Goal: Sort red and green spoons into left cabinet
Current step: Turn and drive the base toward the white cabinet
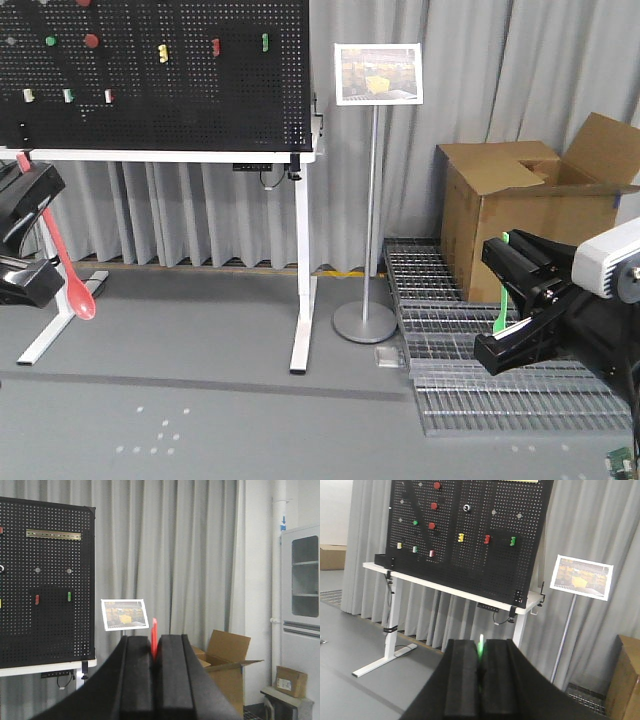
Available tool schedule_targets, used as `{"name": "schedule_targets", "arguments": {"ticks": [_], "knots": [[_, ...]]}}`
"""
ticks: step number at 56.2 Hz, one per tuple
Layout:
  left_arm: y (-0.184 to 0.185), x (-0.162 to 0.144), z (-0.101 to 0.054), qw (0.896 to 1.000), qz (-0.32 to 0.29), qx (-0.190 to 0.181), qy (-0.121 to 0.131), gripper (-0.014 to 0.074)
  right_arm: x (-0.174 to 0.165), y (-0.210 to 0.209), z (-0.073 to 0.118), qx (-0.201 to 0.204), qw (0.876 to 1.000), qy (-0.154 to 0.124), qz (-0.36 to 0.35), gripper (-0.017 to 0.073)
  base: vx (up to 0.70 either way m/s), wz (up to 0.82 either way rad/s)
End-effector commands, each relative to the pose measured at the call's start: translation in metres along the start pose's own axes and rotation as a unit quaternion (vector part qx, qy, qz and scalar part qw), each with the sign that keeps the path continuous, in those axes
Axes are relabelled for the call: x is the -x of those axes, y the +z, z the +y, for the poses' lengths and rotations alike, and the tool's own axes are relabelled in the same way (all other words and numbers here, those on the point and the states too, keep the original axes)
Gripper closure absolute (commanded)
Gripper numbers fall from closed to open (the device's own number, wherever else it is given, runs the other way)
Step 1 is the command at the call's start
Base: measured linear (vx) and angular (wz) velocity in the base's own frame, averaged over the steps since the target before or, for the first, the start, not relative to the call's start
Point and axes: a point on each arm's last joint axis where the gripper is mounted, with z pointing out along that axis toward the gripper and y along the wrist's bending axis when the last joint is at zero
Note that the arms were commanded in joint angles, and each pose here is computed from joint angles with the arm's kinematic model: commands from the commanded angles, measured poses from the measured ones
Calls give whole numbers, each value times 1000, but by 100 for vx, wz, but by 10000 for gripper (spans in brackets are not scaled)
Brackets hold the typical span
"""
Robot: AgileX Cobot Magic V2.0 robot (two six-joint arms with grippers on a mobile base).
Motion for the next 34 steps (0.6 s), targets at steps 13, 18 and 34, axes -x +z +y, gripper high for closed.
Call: {"name": "schedule_targets", "arguments": {"ticks": [13,18,34], "knots": [[0,21,-4,998,-56,-12,-4,600,22,-3,-2,-1,998,-1,-63,568,56,-5],[0,21,-4,998,-56,-12,-4,600,22,-3,-2,-1,998,-1,-63,568,54,-6],[0,21,-4,998,-56,-12,-4,600,22,-3,-2,-1,998,-1,-63,568,51,-8]]}}
